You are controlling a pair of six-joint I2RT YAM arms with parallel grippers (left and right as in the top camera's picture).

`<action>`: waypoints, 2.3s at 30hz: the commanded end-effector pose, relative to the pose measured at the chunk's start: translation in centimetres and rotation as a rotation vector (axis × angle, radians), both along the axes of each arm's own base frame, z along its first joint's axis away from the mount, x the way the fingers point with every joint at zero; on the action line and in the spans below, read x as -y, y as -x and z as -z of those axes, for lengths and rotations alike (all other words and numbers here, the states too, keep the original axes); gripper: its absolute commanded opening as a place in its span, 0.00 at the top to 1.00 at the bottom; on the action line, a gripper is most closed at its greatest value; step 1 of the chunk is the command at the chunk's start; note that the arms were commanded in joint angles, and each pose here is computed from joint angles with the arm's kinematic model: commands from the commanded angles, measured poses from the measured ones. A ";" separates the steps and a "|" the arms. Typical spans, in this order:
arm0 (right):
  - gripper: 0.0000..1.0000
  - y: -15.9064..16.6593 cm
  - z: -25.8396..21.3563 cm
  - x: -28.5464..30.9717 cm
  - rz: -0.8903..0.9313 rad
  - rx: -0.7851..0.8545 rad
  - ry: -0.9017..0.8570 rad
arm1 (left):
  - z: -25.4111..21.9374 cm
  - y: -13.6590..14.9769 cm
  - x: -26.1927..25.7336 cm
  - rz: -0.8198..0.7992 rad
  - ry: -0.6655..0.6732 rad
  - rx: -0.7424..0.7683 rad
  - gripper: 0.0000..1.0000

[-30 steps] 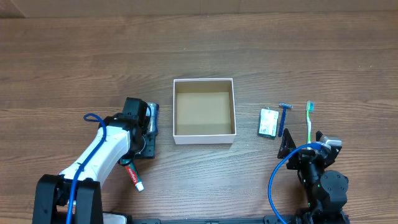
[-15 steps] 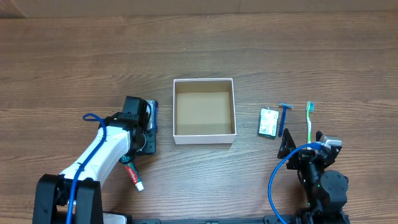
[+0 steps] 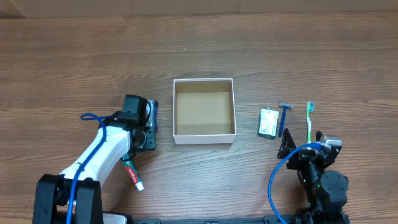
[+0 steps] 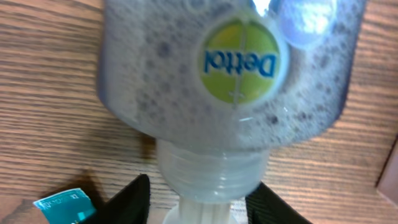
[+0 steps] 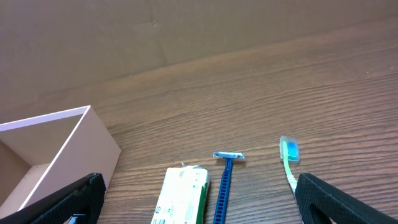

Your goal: Pack container

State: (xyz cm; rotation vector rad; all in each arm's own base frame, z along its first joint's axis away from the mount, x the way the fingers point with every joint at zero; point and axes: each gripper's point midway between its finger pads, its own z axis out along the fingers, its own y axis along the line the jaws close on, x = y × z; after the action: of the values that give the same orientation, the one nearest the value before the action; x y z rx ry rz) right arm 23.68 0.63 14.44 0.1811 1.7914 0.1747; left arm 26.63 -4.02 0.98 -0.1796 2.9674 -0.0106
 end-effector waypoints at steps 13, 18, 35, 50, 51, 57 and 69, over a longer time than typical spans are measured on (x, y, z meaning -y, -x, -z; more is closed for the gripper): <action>0.00 0.0 -0.2 0.2 0.010 0.011 0.003 | -3.5 -0.6 -0.5 -0.013 -0.030 -0.004 0.74; 0.00 0.0 -0.2 0.2 0.010 0.011 0.003 | -7.7 -2.0 -0.2 -0.013 -0.019 0.055 0.74; 0.00 0.0 -0.2 0.2 0.010 0.011 0.003 | -5.1 -2.7 -0.4 -0.063 -0.015 0.085 0.16; 0.00 0.0 -0.2 0.2 0.010 0.011 0.003 | -3.8 -2.3 -0.1 -0.063 0.001 0.036 0.30; 0.00 0.0 -0.2 0.2 0.010 0.011 0.003 | -3.7 -1.6 0.0 -0.064 0.003 0.004 0.30; 0.00 0.0 -0.2 0.2 0.010 0.011 0.003 | -2.8 2.1 -0.5 -0.073 -0.017 -0.138 0.30; 0.00 0.0 -0.2 0.2 0.010 0.011 0.003 | 0.9 3.8 -0.7 -0.106 -0.006 -0.132 0.30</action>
State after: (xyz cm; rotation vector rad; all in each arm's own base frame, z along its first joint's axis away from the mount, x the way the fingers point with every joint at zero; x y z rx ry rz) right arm 23.69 0.63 14.45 0.1811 1.7910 0.1748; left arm 23.44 -3.35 0.90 -0.3054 3.0736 0.0379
